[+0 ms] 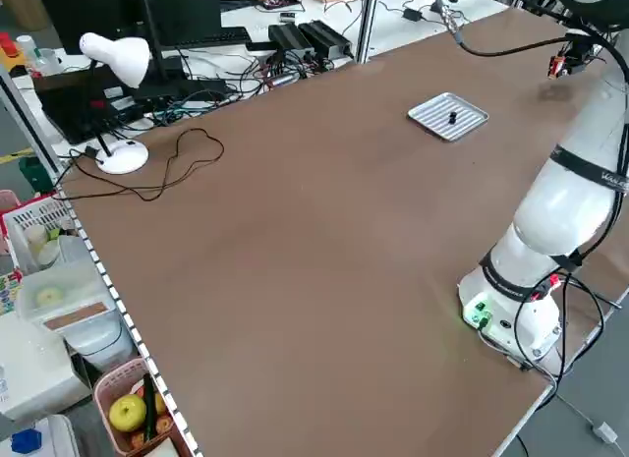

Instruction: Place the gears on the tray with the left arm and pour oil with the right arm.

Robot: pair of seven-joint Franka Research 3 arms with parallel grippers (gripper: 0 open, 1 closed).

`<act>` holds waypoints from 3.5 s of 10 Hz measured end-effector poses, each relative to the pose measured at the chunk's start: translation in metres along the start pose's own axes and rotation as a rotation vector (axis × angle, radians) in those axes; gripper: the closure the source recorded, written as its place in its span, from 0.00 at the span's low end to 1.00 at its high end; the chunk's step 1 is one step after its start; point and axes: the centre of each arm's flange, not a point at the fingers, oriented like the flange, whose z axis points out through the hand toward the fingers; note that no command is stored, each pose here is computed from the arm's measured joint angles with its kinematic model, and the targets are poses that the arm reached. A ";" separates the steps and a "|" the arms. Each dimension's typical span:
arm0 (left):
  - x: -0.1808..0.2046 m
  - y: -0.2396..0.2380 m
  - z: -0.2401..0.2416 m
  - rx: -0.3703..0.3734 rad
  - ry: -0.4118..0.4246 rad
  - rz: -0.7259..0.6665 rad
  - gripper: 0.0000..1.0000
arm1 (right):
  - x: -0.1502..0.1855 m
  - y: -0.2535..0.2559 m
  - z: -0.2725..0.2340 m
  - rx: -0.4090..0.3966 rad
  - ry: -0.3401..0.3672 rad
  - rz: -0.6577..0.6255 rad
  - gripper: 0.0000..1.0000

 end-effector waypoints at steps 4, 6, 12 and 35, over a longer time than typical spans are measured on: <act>0.000 -0.002 0.000 0.000 0.000 -0.004 0.00 | -0.017 -0.016 -0.037 -0.032 -0.021 -0.115 0.70; 0.002 -0.001 0.003 0.000 -0.005 -0.002 0.00 | -0.025 -0.020 -0.041 -0.035 -0.018 -0.144 0.70; 0.003 -0.002 0.003 0.000 -0.004 -0.005 0.00 | -0.054 -0.018 -0.038 -0.034 0.009 -0.134 0.70; 0.003 -0.001 0.003 0.000 -0.004 -0.007 0.00 | -0.068 -0.003 -0.038 -0.042 0.013 -0.152 0.04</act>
